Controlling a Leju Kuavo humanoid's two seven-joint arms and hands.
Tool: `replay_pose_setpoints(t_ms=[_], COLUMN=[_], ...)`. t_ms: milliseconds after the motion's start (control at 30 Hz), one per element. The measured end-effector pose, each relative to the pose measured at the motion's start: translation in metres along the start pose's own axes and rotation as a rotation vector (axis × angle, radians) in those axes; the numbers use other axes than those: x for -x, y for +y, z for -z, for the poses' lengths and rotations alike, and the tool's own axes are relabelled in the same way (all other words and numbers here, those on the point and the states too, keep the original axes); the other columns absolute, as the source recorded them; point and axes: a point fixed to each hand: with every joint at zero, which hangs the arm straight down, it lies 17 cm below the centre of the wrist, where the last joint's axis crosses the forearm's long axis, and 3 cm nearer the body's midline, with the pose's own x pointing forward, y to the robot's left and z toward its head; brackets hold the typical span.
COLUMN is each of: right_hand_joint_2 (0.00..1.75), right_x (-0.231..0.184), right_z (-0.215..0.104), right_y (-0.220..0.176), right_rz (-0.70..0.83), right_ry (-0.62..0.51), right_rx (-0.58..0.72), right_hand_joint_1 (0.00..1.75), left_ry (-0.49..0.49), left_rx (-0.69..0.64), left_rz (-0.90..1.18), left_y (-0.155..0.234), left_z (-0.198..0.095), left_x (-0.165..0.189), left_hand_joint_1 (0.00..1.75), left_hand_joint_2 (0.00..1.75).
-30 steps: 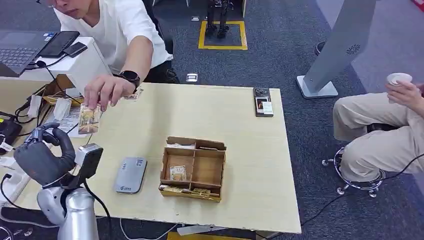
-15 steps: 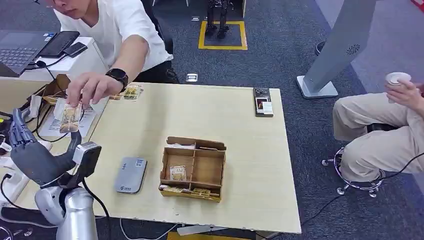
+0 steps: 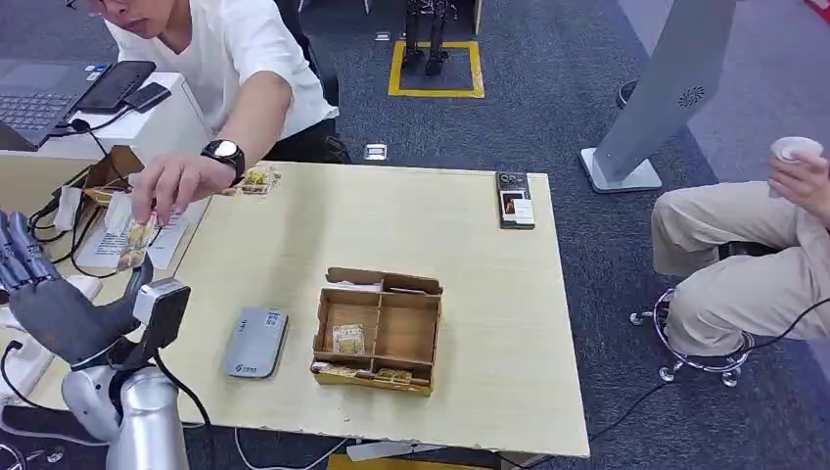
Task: Pass the card to the sensor for recognition and then transmit it.
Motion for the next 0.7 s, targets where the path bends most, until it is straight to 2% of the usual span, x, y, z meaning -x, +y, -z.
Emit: replay_pose_setpoints(t_ms=[433,467,500,700], right_hand_joint_2=[1.75,1.75,1.75,1.75], right_x=[0.000,0.000,0.000,-0.001], right_z=[0.001,0.001,0.001,0.001], right_y=[-0.001,-0.001,-0.001,-0.001], right_rz=[0.004,0.004,0.004,0.004], right_ry=[0.000,0.001,0.001,-0.007], right_rx=[0.002,0.002,0.002,0.002], right_hand_joint_1=[0.00,0.00,0.00,0.00], left_ry=[-0.012,-0.012,-0.012,-0.014], left_rx=[-0.045,-0.046,-0.047,-0.061], left_rz=[-0.049,-0.050,-0.052,-0.073], left_y=[0.010,0.010,0.010,0.012], left_z=[0.002,0.002,0.002,0.002], left_x=[-0.003,-0.003,-0.003,-0.003], left_hand_joint_1=[0.00,0.16,1.75,1.75], left_hand_joint_2=[1.75,1.75,1.75,1.75])
